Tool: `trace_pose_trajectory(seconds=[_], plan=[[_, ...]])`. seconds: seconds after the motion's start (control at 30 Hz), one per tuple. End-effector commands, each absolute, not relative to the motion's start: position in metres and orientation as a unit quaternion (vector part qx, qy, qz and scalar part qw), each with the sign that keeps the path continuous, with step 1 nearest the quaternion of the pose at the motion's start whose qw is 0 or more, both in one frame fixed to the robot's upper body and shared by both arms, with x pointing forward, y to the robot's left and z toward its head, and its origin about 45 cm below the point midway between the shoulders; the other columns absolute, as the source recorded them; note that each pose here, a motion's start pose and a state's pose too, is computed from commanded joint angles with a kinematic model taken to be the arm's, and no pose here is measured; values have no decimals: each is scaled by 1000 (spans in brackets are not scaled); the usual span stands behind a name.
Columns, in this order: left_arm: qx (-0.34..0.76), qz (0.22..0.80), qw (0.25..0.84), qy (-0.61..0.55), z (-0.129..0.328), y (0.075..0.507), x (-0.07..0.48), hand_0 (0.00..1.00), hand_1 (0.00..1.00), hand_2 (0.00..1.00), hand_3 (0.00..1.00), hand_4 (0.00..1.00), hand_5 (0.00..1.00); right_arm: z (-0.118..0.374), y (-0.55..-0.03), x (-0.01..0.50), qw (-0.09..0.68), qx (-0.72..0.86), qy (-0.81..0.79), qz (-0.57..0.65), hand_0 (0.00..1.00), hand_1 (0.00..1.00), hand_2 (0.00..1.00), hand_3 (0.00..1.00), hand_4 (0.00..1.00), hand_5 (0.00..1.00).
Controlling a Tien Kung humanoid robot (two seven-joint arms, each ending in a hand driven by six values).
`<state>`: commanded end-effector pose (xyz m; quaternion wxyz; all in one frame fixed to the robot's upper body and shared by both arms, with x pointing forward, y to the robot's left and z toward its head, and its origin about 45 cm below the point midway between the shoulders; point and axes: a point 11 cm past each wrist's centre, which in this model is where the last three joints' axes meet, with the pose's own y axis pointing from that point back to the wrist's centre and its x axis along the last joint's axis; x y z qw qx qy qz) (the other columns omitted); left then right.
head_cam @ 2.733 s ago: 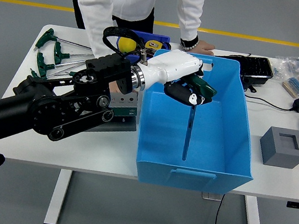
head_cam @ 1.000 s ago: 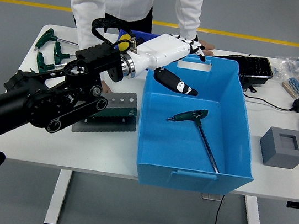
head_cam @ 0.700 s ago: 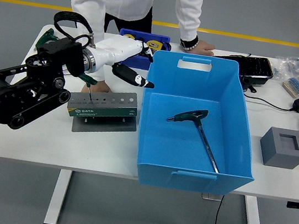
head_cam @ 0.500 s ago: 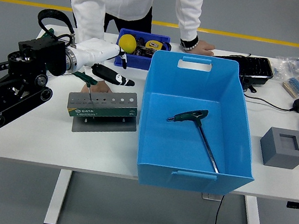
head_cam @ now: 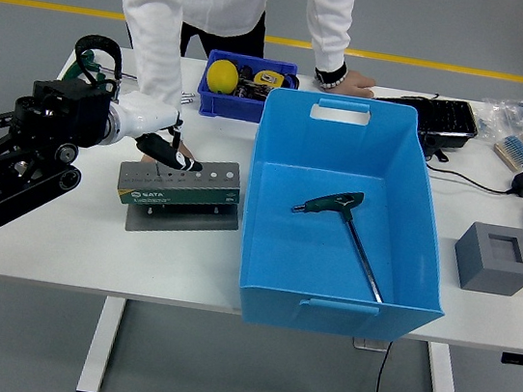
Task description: Lift tool from toolbox,place it in box,lift tool from toolbox,place it in box
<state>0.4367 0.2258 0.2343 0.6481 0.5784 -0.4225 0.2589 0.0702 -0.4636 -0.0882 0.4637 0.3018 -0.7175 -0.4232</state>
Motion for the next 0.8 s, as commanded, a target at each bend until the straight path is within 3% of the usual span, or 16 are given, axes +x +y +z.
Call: trace_pose_trajectory(seconds=[0.8], plan=[[638,200,602,-437,227,230,432,928,766,707,543,910,998,-88,-464,72,463,303,-718,-422,724,693,747,562,793,713]])
